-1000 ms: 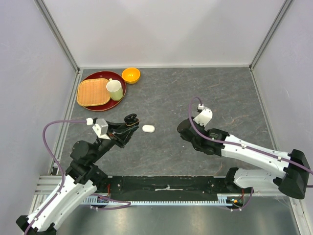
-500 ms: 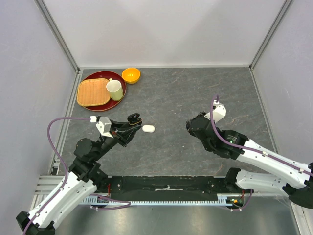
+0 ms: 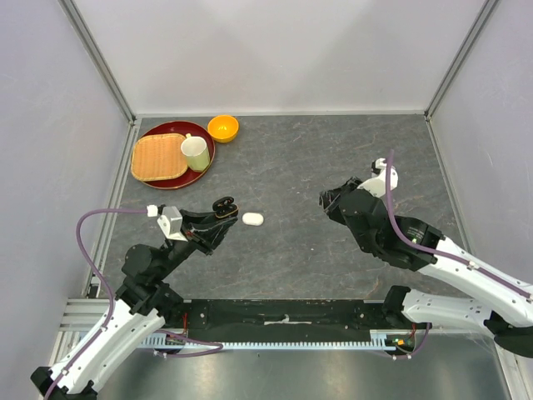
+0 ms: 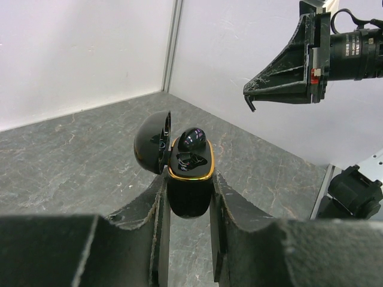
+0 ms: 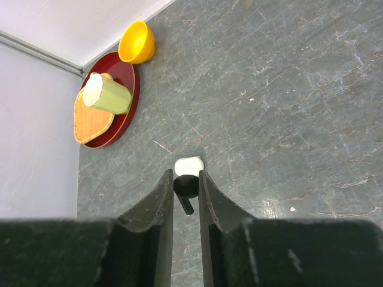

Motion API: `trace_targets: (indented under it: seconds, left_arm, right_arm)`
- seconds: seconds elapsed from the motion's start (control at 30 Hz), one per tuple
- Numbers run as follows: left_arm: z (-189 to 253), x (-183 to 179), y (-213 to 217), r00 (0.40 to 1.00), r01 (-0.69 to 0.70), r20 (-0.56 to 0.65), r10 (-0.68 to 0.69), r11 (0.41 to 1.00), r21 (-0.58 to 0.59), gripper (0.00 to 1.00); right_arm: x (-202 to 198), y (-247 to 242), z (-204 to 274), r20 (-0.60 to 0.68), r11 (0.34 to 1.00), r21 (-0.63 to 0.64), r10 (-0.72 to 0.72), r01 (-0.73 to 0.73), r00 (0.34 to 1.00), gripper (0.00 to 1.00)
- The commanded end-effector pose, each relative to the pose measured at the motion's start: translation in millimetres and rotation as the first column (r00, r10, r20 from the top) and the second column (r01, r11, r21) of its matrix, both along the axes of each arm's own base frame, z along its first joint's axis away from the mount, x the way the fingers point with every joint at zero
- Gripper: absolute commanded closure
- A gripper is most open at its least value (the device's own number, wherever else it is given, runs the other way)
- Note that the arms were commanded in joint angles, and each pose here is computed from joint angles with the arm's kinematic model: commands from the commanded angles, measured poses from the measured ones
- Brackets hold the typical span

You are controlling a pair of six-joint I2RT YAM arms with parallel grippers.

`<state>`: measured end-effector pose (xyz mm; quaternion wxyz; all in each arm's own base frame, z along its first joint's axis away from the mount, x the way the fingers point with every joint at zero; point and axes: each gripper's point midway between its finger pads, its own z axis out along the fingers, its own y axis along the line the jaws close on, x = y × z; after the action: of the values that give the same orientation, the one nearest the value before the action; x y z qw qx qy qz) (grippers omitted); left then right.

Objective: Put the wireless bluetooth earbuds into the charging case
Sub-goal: Place the earbud in the charging case.

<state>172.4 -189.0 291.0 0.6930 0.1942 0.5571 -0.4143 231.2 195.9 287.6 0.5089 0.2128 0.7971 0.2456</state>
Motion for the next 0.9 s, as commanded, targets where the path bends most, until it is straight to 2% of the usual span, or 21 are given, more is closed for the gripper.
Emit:
trace_targets:
  seconds: [0.0, 0.13, 0.57, 0.87]
  left_arm:
    - [14.7, -3.5, -1.1, 0.999, 0.019, 0.027, -0.018, 0.999, -0.04, 0.98]
    - [13.0, -4.6, -3.3, 0.999, 0.034, 0.031, -0.032, 0.999, -0.04, 0.98]
    - [-3.1, -2.6, -13.0, 0.996, 0.07, 0.052, -0.069, 0.997, -0.016, 0.98]
    - [-8.3, 0.5, -25.6, 0.991, 0.117, 0.069, -0.117, 0.993, 0.005, 0.98]
  right_arm:
    - [2.6, -1.9, 32.4, 0.061, 0.999, 0.033, 0.001, -0.003, 0.998, 0.84]
    - [5.2, 5.6, 40.3, 0.074, 0.999, 0.033, 0.021, -0.023, 0.997, 0.85]
    - [1.7, 39.9, 56.1, 0.115, 0.972, 0.183, 0.126, -0.146, 0.985, 0.87]
    - [0.2, 55.3, 68.0, 0.209, 0.938, 0.267, 0.17, -0.223, 0.963, 0.89]
